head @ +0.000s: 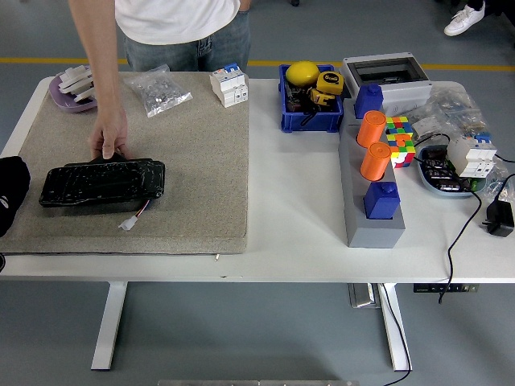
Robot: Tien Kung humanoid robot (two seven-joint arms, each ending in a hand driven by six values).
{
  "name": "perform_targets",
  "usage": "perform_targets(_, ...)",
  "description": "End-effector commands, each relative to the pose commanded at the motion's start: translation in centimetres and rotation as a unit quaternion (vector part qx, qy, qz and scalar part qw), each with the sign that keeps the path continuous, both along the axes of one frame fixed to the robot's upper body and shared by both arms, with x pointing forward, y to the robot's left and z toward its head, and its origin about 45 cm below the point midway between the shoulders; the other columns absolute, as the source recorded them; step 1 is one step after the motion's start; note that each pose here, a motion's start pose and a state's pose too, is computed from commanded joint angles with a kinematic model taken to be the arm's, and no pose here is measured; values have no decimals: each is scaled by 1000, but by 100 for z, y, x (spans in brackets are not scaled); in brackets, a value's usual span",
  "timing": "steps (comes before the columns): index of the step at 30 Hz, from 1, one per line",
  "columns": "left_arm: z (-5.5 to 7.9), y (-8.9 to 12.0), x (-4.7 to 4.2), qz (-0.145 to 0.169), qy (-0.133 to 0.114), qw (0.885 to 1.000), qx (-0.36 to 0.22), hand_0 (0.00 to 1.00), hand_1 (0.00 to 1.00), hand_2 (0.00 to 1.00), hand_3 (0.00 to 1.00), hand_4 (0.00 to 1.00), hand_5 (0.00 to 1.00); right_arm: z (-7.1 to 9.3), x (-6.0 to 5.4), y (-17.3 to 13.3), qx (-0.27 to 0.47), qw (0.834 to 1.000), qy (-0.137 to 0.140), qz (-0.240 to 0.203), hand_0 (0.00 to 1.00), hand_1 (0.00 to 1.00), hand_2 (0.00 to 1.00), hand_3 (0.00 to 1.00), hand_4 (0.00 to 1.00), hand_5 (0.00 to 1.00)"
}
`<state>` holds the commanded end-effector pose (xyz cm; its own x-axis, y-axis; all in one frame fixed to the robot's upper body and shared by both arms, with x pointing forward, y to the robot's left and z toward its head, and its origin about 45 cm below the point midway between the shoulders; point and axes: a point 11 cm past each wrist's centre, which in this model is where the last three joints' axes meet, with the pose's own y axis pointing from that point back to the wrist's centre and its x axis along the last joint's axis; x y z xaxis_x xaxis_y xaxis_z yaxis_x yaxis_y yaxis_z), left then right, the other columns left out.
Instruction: Pick the rag up,wipe the panel,place it on the desk
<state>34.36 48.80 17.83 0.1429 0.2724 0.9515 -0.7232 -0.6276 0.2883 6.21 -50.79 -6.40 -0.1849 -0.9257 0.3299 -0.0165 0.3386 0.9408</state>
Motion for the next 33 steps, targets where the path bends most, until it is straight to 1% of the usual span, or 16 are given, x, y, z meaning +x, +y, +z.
perform_targets(7,-18,19,42,-9,-10,1000,-5,211,205,535,555,548,90,-4,29,20,2,1000,-2,3,673,678,702,642,998,461)
perform_targets(8,-26,16,50,-12,-14,1000,-8,211,205,535,555,548,90,-4,33,22,2,1000,-3,3,673,678,702,642,998,461)
perform_targets(9,-29,13,56,-14,-16,1000,-9,250,238,535,556,548,87,-4,36,24,3,1000,-3,3,674,678,702,642,998,463)
perform_targets(14,-49,-18,97,-37,-29,999,-16,250,238,535,556,548,87,-3,44,27,3,1000,-3,4,674,678,702,642,998,463)
perform_targets(15,-52,-25,105,-40,-31,999,-17,283,309,534,552,548,85,-3,45,28,3,1000,-3,4,674,678,702,642,998,464)
perform_targets(17,-62,-37,121,-47,-34,998,-18,283,309,534,552,548,85,-4,53,32,3,1000,-4,5,674,678,702,642,998,464)
perform_targets(20,-89,-30,125,-49,-31,998,-20,283,309,534,552,548,85,-3,68,37,4,1000,-6,6,674,678,702,642,998,464)
perform_targets(21,-102,-26,128,-52,-30,998,-23,354,421,536,561,553,73,-3,78,42,4,1000,-7,7,674,678,702,644,998,464)
perform_targets(26,-104,-9,153,-58,-31,998,-21,354,421,536,561,553,73,-3,103,55,6,1000,-9,9,674,678,702,644,998,464)
perform_targets(27,-109,-4,156,-59,-31,998,-23,413,484,541,566,556,70,-3,107,57,6,1000,-10,9,673,678,702,644,998,464)
perform_targets(32,-149,18,167,-68,-28,997,-32,413,484,541,566,556,70,-3,123,63,6,1000,-11,9,673,678,702,644,998,464)
perform_targets(33,-155,21,167,-69,-27,997,-31,487,540,553,558,592,83,-3,124,64,7,1000,-12,9,673,675,701,644,998,465)
